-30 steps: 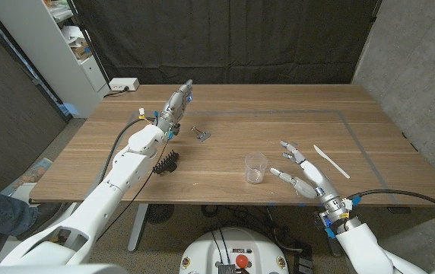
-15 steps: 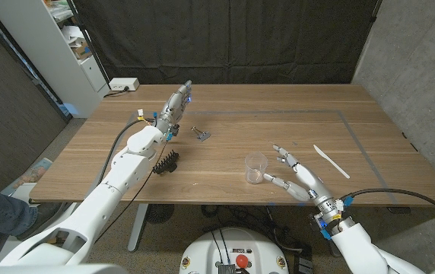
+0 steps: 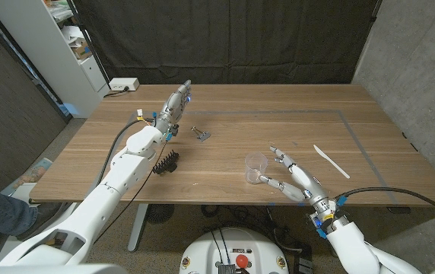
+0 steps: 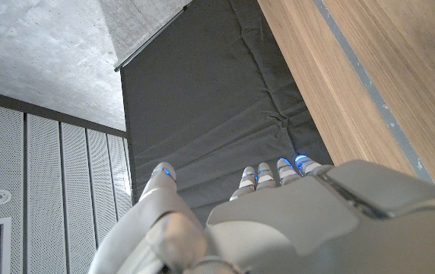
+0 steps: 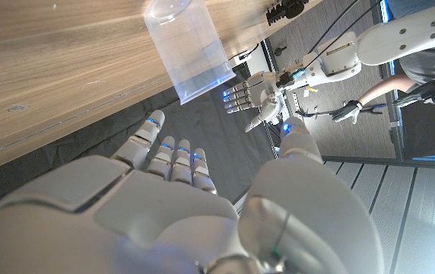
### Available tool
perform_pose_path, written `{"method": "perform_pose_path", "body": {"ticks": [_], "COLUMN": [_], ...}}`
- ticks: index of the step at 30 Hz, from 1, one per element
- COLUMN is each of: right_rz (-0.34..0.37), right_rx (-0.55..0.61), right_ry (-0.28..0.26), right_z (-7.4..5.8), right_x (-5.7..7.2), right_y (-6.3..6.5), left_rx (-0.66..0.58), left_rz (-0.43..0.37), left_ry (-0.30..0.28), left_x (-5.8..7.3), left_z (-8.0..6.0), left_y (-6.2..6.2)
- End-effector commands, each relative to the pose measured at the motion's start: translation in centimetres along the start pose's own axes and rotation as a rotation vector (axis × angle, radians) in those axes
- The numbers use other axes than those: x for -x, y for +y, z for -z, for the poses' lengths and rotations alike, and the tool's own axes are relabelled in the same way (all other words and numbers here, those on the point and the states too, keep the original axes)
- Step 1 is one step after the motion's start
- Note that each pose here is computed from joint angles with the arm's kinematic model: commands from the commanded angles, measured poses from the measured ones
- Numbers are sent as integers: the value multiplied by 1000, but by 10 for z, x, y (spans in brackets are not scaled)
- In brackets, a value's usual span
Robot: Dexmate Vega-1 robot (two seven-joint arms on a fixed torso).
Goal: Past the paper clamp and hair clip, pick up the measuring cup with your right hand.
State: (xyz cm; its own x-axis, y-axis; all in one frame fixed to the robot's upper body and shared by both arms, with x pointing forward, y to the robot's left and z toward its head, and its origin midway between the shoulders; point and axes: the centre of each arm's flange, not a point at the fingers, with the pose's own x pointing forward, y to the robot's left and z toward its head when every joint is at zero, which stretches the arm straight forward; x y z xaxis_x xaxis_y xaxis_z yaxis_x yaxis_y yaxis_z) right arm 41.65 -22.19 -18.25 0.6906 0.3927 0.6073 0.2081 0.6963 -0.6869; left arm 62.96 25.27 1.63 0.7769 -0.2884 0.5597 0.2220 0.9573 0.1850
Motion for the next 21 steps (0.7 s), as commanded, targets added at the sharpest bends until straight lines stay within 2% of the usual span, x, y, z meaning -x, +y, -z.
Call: {"method": "perform_pose_path", "body": {"ticks": [1, 10, 21], "right_rz": [28, 71, 66], "right_rx": [51, 87, 139], "right_ry": [21, 29, 47], "right_z": [8, 11, 14], "right_x": [-2, -3, -10], "right_y": [11, 18, 26], "left_rx": [-6, -6, -19], "left_rz": [-2, -9, -6], "left_ry": [1, 0, -4], "left_x": [1, 3, 4], "left_z": [-2, -4, -10], "left_y": [0, -1, -1]}}
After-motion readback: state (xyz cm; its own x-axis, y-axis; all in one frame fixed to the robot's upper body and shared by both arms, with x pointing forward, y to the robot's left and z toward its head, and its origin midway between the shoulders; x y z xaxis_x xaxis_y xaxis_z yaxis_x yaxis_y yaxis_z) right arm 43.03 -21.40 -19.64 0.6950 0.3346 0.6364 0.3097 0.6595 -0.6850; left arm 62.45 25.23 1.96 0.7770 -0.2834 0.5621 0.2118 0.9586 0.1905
